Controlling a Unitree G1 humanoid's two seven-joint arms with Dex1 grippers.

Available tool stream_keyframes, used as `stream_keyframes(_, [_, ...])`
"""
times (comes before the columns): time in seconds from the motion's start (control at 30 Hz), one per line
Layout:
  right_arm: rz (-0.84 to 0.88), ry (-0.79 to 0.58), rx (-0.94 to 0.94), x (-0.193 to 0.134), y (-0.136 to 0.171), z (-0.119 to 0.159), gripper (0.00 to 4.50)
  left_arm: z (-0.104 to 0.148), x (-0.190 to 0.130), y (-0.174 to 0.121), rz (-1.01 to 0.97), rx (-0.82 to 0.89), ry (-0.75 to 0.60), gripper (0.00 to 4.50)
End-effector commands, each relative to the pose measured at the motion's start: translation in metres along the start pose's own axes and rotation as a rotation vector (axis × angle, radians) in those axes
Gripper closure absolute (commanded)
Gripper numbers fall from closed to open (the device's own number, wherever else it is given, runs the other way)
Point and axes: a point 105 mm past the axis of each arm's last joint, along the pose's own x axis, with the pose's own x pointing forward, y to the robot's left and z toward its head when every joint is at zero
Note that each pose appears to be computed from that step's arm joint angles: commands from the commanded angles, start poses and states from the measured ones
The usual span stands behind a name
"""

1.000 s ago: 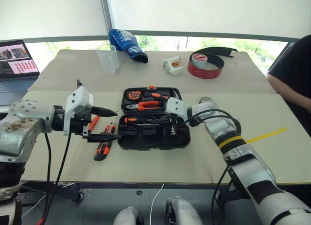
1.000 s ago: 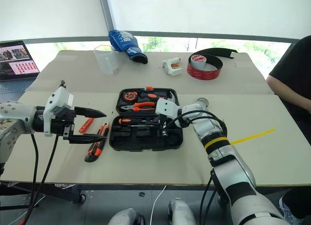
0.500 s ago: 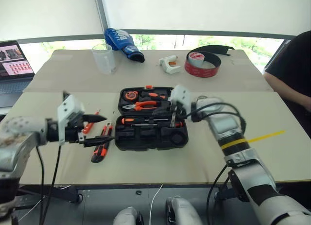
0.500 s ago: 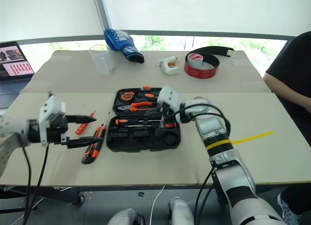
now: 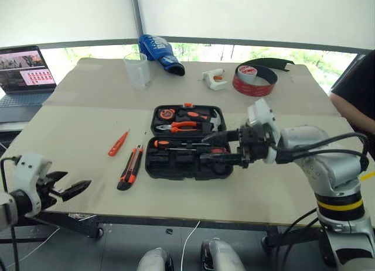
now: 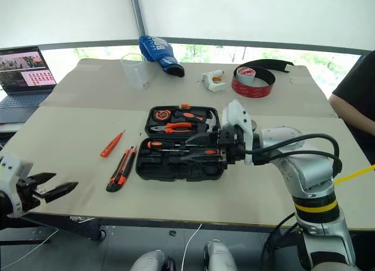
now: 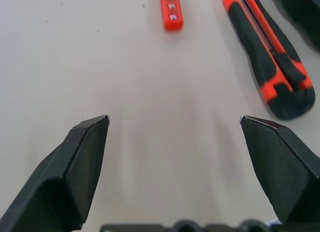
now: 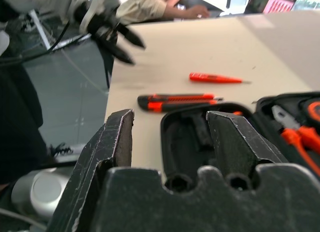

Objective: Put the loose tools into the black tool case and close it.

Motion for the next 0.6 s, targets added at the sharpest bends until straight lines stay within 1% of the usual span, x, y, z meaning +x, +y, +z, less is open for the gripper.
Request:
stream_keyframes(0.03, [-0.041, 0.014, -0.082, -0.002, 0.001, 0.005, 1.20, 0.015, 0.025, 0.006, -0.004, 0.014, 0.049, 0.00])
stream_keyframes(0.1, [-0.054, 0.016, -0.085, -0.002, 0.001, 0.004, 1.20, 0.018, 0.037, 0.010, -0.004, 0.025, 0.087, 0.00])
stream_keyframes(0.27, [-0.092, 0.012, -0.079, -0.001, 0.009, 0.002, 1.20, 0.030, 0.085, 0.020, 0.021, 0.037, 0.187, 0.00])
stream_keyframes(0.37, [-0.109, 0.012, -0.076, -0.002, 0.013, 0.001, 1.20, 0.034, 0.103, 0.022, 0.009, 0.050, 0.209, 0.00])
stream_keyframes(0.5, [-0.134, 0.015, -0.070, -0.005, 0.014, -0.001, 1.20, 0.040, 0.124, 0.015, -0.038, 0.052, 0.212, 0.00])
stream_keyframes(0.6, [-0.146, 0.018, -0.068, -0.007, 0.014, -0.002, 1.20, 0.037, 0.133, 0.011, -0.067, 0.059, 0.228, 0.75])
